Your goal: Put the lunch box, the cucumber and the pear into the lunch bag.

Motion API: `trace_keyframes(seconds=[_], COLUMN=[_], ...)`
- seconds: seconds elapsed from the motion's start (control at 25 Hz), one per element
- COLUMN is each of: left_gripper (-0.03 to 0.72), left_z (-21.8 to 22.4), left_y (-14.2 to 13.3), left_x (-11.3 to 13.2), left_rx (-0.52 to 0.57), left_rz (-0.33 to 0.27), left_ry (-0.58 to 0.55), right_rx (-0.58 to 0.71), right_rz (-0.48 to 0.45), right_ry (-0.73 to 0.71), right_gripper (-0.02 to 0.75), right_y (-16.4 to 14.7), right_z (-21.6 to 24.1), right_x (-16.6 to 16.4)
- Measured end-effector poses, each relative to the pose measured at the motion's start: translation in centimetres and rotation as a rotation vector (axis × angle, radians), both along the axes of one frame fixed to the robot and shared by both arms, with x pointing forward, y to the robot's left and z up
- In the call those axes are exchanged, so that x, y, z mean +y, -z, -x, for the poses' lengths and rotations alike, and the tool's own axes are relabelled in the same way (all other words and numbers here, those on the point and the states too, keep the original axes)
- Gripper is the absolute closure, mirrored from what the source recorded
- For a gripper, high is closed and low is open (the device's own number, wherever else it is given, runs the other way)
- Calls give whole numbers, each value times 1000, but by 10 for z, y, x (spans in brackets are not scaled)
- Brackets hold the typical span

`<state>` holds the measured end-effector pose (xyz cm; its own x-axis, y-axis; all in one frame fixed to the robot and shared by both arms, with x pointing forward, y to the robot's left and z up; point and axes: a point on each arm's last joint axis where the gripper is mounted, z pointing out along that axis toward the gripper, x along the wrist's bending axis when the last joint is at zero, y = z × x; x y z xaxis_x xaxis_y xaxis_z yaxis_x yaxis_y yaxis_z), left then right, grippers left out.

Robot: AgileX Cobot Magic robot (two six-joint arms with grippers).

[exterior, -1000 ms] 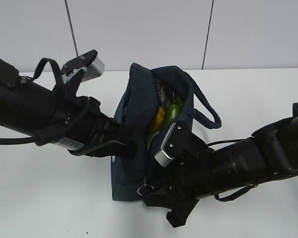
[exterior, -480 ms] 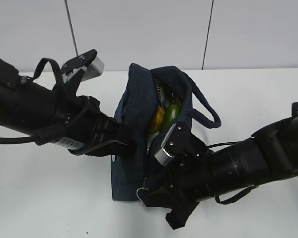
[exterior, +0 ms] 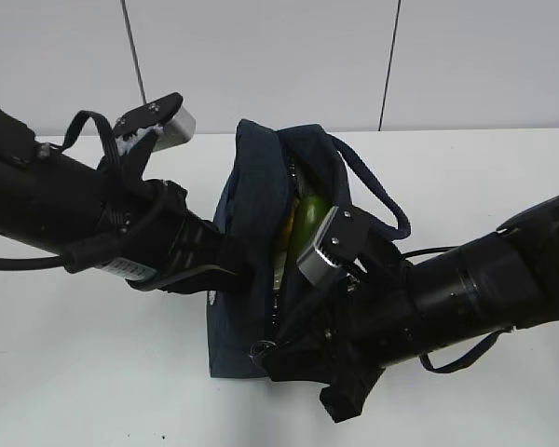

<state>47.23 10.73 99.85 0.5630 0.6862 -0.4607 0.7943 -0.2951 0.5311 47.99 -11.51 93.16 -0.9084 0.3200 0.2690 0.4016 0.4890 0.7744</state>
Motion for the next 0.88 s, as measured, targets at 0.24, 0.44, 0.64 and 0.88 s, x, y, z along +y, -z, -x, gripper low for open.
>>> trace_keyframes(seconds=[0.24, 0.44, 0.64, 0.88], left_gripper=[648, 522, 425, 411], left_z=[0, 0, 2, 4], left_y=[1, 2, 3, 4], left_x=[1, 2, 3, 3], left_rx=[-13, -23, -24, -15], left_rz=[-19, -39, -58, -67], left_ry=[14, 31, 57, 78], right_rx=[-33, -85, -142, -190], right_rz=[-4, 4, 1, -34], right_ry=[5, 23, 45, 63], right_gripper=[732, 732, 732, 732], right_y=[-24, -39, -53, -70], right_z=[6, 8, 10, 14], right_x=[-4, -8, -11, -14])
